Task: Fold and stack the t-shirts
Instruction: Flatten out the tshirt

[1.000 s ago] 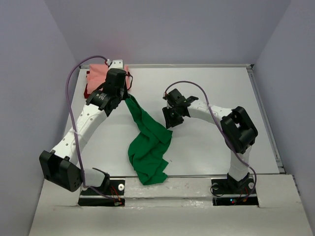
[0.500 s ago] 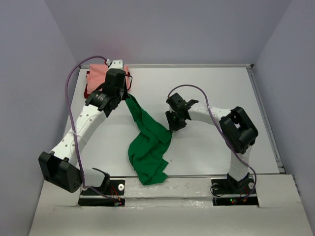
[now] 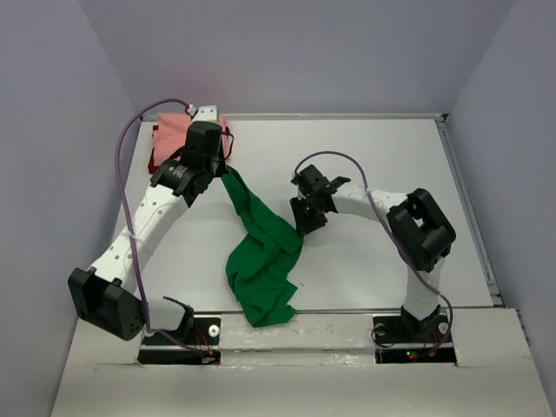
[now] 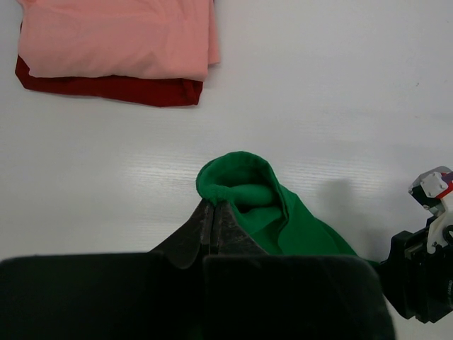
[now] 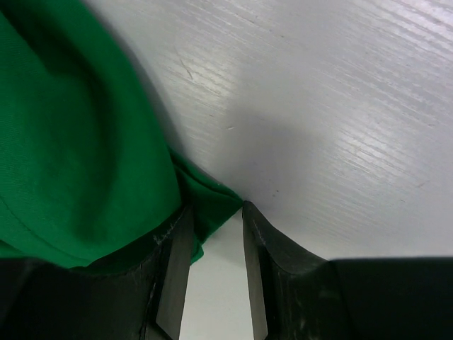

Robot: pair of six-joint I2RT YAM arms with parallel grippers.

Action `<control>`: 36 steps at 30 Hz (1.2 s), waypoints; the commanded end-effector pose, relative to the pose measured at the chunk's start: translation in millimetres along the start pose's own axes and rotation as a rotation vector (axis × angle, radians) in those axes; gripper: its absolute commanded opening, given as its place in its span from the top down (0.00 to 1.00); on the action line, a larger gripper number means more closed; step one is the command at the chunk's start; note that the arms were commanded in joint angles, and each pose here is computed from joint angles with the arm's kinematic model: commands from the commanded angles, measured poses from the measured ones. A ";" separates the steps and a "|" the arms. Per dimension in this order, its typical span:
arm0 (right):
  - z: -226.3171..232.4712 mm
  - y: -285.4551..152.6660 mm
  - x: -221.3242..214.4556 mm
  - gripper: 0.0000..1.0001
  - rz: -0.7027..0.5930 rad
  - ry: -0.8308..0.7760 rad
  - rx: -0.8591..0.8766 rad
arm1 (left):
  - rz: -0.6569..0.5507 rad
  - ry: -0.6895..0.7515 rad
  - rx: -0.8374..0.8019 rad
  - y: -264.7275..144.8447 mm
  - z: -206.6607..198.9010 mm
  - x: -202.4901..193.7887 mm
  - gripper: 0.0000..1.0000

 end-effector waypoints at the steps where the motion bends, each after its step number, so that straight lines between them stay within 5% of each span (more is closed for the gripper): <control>1: 15.4 3.5 2.3 0.60 0.003 -0.033 0.072 | -0.060 -0.007 -0.006 -11.7 3.6 9.5 1.00; 9: 15.1 15.2 -5.2 0.66 0.040 -0.028 0.067 | -0.069 -0.007 -0.007 -15.5 4.6 12.8 1.00; 12: 12.3 17.4 -7.1 0.92 0.039 -0.016 0.048 | -0.071 -0.007 -0.004 -17.2 6.0 12.7 1.00; 15: 13.0 15.1 -7.0 0.98 0.019 -0.002 0.018 | -0.068 -0.005 -0.006 -15.5 5.0 11.4 1.00; 19: 11.0 10.8 -0.6 1.00 -0.050 0.039 -0.067 | -0.052 -0.001 -0.011 -10.6 3.1 7.4 1.00; 23: -14.7 -0.3 12.8 1.00 -0.230 0.112 -0.354 | -0.057 -0.015 -0.001 -8.6 3.5 5.5 1.00; 27: -38.8 -53.4 52.2 1.00 -0.442 0.163 -0.532 | -0.033 -0.013 -0.012 -4.1 2.1 -3.1 1.00; 30: -73.7 -148.8 105.5 1.00 -0.645 0.229 -0.584 | -0.025 -0.013 -0.018 -5.1 1.9 -6.4 1.00; 36: -114.8 -283.9 163.3 1.00 -0.850 0.218 -0.599 | -0.039 -0.035 -0.045 -6.7 -1.6 -0.7 1.00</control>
Point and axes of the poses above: each gripper's point midway between its finger pads, its own y axis out along the fingers, its own z axis along the line the jaws close on, x = y × z, the point moved 7 cm from there along -y, back along the fingers, and after that the axes turned 5 degrees about y, right-handed, at the moved point
